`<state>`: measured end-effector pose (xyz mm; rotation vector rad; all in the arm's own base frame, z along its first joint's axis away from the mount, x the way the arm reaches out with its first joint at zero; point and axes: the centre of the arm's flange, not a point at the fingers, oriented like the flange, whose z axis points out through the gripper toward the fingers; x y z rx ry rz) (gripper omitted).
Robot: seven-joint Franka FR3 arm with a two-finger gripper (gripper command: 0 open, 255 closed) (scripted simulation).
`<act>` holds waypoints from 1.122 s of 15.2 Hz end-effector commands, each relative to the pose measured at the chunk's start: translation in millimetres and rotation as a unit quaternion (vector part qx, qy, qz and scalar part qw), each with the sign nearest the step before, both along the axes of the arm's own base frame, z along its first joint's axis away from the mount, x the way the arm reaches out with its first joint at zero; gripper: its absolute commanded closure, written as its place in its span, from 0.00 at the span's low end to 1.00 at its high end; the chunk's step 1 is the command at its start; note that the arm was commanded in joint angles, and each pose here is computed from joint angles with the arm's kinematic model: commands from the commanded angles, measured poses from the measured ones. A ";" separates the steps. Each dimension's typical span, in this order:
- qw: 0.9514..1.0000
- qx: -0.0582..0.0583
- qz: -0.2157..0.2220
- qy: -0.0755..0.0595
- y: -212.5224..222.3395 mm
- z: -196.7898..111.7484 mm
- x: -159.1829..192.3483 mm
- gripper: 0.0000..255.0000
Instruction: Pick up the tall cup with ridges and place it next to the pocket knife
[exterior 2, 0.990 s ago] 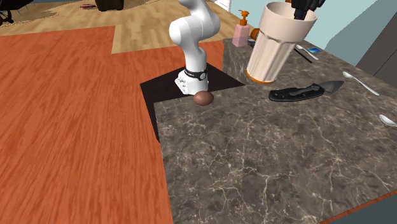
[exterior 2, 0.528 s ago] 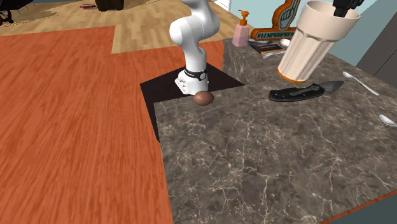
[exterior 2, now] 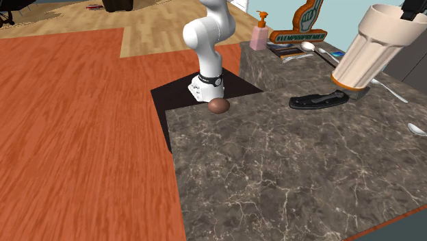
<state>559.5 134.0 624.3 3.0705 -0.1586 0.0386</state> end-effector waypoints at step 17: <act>1.000 0.000 -0.001 -0.001 3.5 -94.4 3.1 1.00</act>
